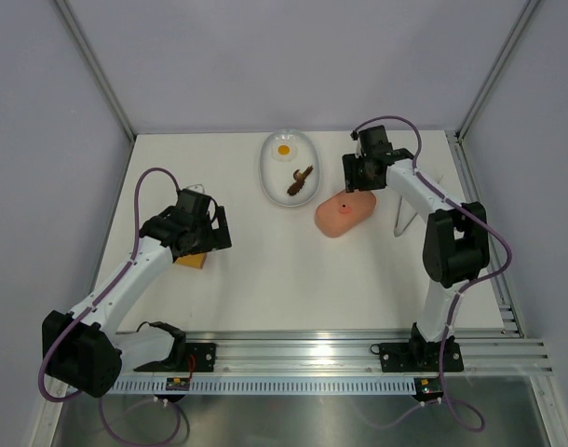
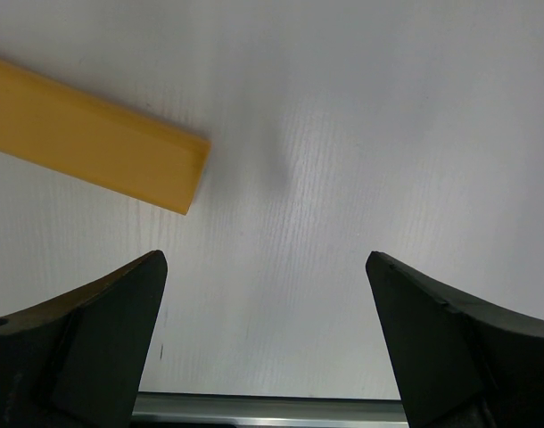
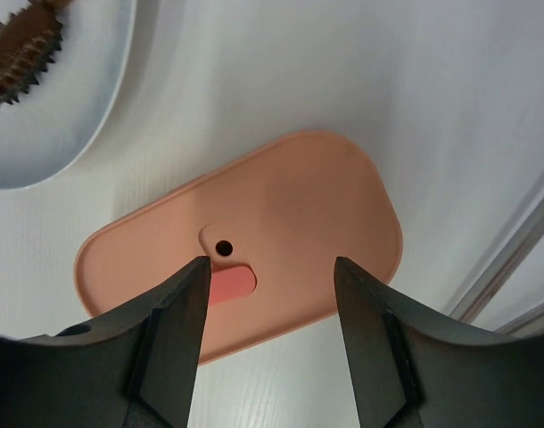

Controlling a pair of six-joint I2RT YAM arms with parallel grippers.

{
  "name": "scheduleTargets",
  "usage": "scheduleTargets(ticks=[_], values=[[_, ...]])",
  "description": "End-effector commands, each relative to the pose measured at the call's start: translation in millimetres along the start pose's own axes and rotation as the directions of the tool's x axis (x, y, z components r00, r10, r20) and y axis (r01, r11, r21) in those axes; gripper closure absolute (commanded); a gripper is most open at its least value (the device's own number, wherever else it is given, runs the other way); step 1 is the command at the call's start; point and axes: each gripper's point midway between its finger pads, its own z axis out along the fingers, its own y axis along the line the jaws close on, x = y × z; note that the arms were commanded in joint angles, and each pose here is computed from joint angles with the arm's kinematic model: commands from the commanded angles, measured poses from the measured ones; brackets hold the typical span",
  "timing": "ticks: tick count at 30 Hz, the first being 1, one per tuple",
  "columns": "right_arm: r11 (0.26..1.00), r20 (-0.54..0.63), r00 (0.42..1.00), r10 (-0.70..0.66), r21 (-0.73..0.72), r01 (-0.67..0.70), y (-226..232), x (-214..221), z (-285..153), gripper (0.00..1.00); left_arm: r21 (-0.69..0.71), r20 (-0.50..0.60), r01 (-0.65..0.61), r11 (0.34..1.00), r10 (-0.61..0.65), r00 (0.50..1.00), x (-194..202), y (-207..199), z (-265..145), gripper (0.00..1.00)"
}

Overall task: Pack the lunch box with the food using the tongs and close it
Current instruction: Close the box lid on the packing box.

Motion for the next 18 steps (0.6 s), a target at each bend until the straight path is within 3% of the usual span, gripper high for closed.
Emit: scheduleTargets(ticks=[1,8,18], values=[[0.997,-0.097,0.995,0.023,-0.074,-0.031,15.9,26.4,24.0,0.35,-0.004,0.038,-0.002,1.000,0.002,0.999,-6.5,1.4,-4.3,0.01],[0.994,-0.179,0.982,0.053,-0.088,-0.069,20.2,53.0,40.1,0.35,-0.005,0.035,-0.002,1.000,0.002,0.999,-5.8,1.8,-4.4,0.01],[0.993,0.019,0.999,0.050,-0.111,-0.047,24.6,-18.3,-23.0,0.34,0.004,0.032,0.004,1.000,-0.004,0.999,-6.0,-0.6,-3.7,0.01]])
